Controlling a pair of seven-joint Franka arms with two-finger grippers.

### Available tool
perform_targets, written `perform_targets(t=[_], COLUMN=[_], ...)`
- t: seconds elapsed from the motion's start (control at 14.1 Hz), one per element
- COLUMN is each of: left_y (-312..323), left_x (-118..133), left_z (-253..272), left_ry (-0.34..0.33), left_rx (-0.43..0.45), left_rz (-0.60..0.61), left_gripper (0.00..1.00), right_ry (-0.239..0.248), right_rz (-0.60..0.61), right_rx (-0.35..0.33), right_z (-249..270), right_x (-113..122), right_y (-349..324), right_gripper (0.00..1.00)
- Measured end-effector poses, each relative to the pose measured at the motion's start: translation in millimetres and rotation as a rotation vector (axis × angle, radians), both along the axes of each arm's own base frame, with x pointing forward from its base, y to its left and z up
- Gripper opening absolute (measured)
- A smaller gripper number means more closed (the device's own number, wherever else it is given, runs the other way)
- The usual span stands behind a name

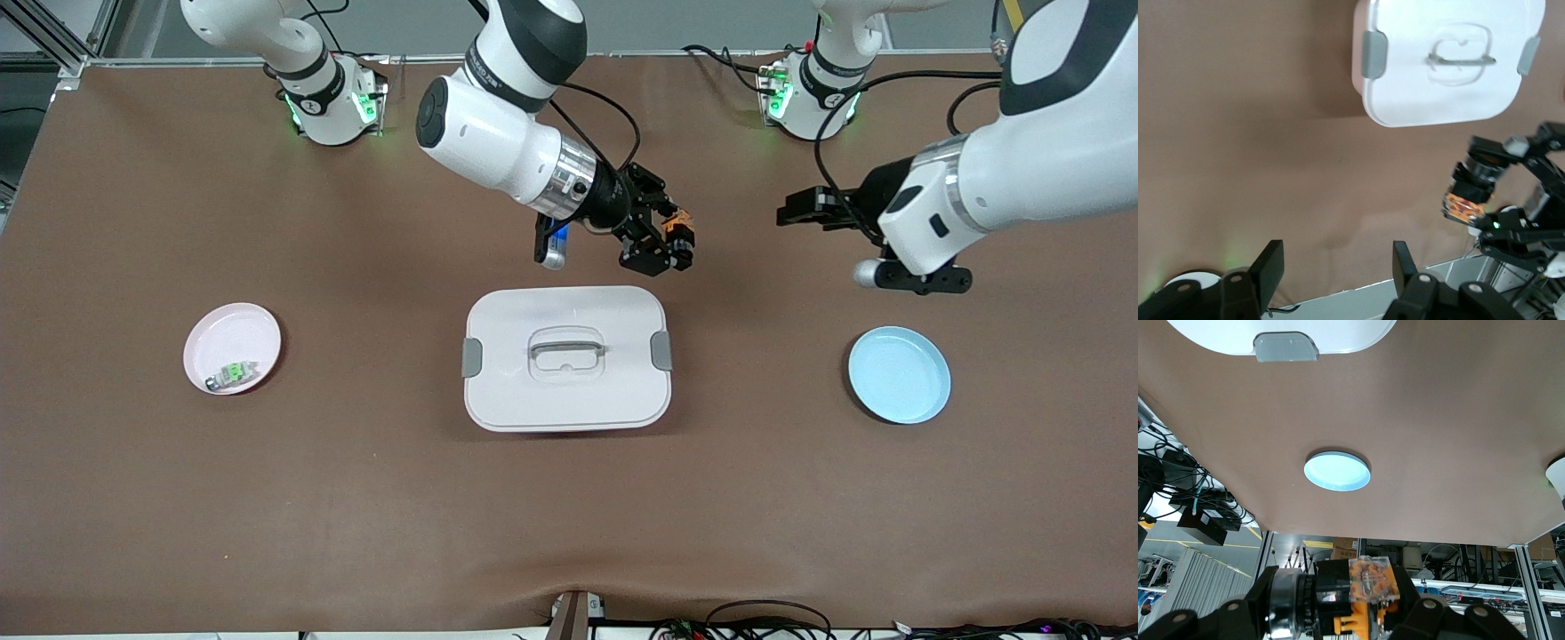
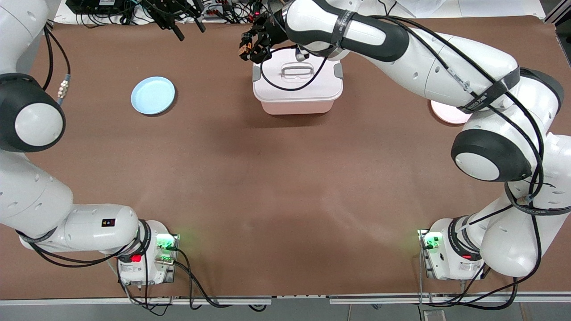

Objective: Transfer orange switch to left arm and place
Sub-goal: 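Hold the switch with the right gripper while the left gripper reaches it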

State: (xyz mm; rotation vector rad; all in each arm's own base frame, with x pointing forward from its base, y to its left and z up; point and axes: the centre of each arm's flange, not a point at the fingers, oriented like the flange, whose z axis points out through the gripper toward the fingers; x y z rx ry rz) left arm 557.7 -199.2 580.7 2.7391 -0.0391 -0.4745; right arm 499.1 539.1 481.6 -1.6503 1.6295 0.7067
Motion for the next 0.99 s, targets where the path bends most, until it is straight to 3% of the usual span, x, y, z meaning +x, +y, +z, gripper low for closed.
perform_targets(t=[0.57, 0.99], left_y=[-39, -47], left_x=[-8, -20], left_z=[-14, -39], left_ry=[-0.101, -0.169], left_rx=[-0.216, -0.291], left_rz=[-0.093, -0.123], left_gripper=[0.75, 0.75], right_ry=[0.003, 0.002], right_rz=[0.004, 0.003], right_rx=[0.001, 0.002], right_z=[0, 0], right_x=[-4, -4], right_y=[4, 4], right_gripper=[0.73, 0.73])
